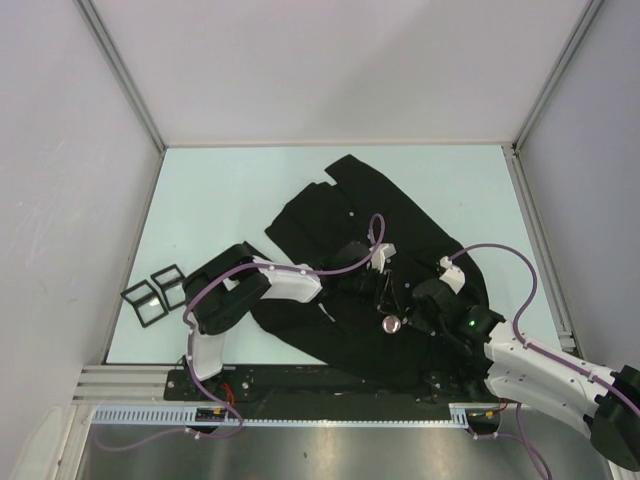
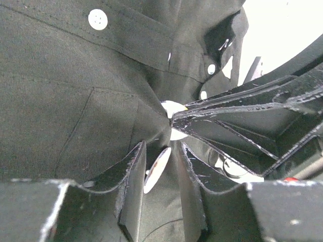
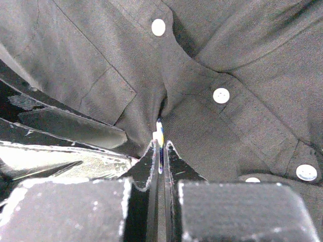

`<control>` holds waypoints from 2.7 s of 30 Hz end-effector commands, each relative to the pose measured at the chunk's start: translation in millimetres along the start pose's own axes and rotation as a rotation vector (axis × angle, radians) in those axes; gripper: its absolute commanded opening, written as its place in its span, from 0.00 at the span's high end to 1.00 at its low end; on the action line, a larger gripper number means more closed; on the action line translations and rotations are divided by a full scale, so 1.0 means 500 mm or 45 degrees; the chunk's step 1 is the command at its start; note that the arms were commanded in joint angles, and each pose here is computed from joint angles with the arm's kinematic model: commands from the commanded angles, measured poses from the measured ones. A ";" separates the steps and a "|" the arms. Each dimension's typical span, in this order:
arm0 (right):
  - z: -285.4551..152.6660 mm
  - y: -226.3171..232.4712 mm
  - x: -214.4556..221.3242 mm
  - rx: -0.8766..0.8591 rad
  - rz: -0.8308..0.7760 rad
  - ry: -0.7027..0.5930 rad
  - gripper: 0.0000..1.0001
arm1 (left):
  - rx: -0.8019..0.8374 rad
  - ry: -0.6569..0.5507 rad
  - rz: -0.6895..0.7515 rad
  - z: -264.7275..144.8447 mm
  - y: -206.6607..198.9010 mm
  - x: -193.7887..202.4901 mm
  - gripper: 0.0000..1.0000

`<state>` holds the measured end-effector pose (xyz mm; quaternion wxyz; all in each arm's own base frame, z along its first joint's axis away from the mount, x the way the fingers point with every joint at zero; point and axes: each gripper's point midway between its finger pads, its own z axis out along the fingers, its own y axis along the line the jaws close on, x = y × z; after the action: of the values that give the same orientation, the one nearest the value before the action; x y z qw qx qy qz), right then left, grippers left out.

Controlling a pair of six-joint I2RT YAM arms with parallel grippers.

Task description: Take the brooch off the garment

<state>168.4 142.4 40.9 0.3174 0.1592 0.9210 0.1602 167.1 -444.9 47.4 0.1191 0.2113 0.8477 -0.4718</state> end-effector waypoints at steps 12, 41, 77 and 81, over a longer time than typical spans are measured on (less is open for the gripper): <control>-0.002 0.013 -0.010 -0.047 -0.021 -0.021 1.00 | -0.088 -0.012 0.051 0.038 0.008 -0.034 0.67; 0.001 0.022 -0.011 -0.067 -0.028 -0.021 1.00 | -0.013 0.009 0.022 0.036 -0.012 -0.012 0.53; -0.001 0.089 -0.001 -0.299 -0.018 -0.001 1.00 | -0.300 0.075 -0.073 0.081 0.107 0.017 0.67; -0.005 0.096 -0.002 -0.318 -0.027 -0.003 1.00 | -0.323 0.071 -0.077 0.083 0.113 0.015 0.69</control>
<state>175.4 143.0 37.0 0.3397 0.1318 0.9157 0.1694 181.0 -460.7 23.5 0.0939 0.2003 0.8772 -0.4261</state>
